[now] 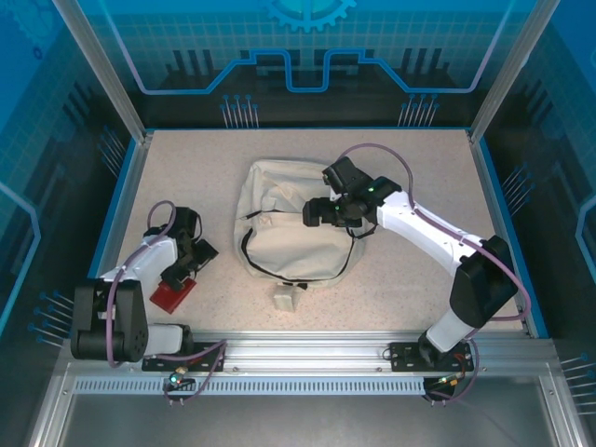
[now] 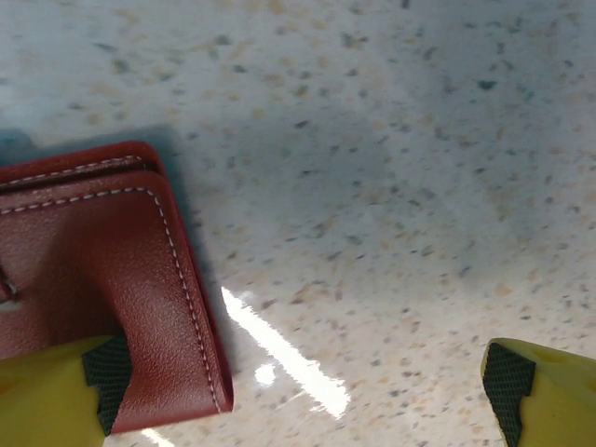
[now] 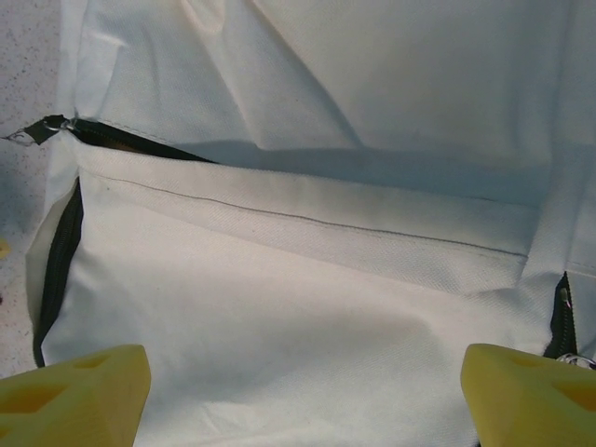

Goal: Pack books, pencil case, and school supplies into a backpack

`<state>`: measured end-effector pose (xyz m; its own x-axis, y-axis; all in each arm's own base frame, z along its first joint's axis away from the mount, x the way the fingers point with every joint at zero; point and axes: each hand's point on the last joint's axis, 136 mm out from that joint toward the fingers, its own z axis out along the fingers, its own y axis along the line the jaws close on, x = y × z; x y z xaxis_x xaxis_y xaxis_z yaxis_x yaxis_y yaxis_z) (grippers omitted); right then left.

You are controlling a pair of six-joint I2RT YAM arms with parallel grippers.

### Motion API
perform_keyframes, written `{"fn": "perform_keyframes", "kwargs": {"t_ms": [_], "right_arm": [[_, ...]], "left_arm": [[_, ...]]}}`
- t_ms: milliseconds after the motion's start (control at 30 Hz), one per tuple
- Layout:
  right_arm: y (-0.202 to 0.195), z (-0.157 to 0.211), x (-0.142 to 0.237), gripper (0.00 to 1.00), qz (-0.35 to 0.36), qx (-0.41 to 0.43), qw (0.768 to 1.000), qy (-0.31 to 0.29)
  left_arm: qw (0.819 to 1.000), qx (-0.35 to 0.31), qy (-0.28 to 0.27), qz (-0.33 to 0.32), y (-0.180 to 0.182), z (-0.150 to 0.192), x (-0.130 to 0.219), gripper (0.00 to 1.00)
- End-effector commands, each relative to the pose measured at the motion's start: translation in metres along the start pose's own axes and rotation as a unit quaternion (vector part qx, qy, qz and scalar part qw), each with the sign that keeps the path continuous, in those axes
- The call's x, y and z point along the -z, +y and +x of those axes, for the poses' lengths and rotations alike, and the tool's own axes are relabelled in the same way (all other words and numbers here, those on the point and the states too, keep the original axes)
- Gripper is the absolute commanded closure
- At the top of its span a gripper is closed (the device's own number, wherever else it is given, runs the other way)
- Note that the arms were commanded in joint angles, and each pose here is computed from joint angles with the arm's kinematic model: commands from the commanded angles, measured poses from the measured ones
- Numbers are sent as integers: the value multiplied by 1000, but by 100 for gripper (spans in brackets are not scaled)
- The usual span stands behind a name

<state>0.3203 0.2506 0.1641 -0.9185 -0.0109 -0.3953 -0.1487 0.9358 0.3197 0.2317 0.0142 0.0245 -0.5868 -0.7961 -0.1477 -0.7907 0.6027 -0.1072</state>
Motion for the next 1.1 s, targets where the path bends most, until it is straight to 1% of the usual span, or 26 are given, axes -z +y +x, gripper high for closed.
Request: {"fn": "perform_keyframes", "kwargs": {"t_ms": [0,67,100,200,300,367,500,600,667,767,833,900,933,1000,1067], "right_arm": [[7,0,2,13,-2,-1,1000,6],[6,0,0,13,2,-3,1000,8],[6,0,0,13,3,-4,1000,9],[5,-1,-2,12,6,-7,1000,10],[5,-1,-3,13,8,-12,1000,10],[5,-1,-3,13,7,-12,1000,10],[8,0,-5,13,4,-12,1000,12],[11,0,-7,13,2,-8,1000,16],[12,0,-9,13,2,-7,1000,18],[15,1,-11,13,1,-5,1000,22],[17,2,-11,13,0,-3,1000,23],[19,2,-12,13,-1,-2,1000,23],[19,3,-13,13,0,-3,1000,24],[20,4,-13,13,0,-3,1000,25],[20,4,-14,13,0,-3,1000,26]], "left_arm": [[991,-27,31,127,-54,2,-3,3],[979,-49,59,187,-82,10,2,5],[974,-62,68,205,-93,13,5,6],[966,-100,66,230,-115,15,21,8],[965,-121,49,229,-121,9,40,8],[973,-116,30,198,-108,3,47,8],[990,-96,-6,101,-64,-9,47,6],[996,-59,1,62,-38,-10,36,8],[998,-28,9,61,-30,-8,28,13],[997,10,11,72,-31,-6,24,21],[997,36,11,68,-28,-6,19,30],[996,56,14,67,-28,-4,13,43],[995,63,15,69,-28,-4,11,47],[994,77,24,68,-28,-1,5,51],[994,83,28,63,-27,1,3,52]]}}
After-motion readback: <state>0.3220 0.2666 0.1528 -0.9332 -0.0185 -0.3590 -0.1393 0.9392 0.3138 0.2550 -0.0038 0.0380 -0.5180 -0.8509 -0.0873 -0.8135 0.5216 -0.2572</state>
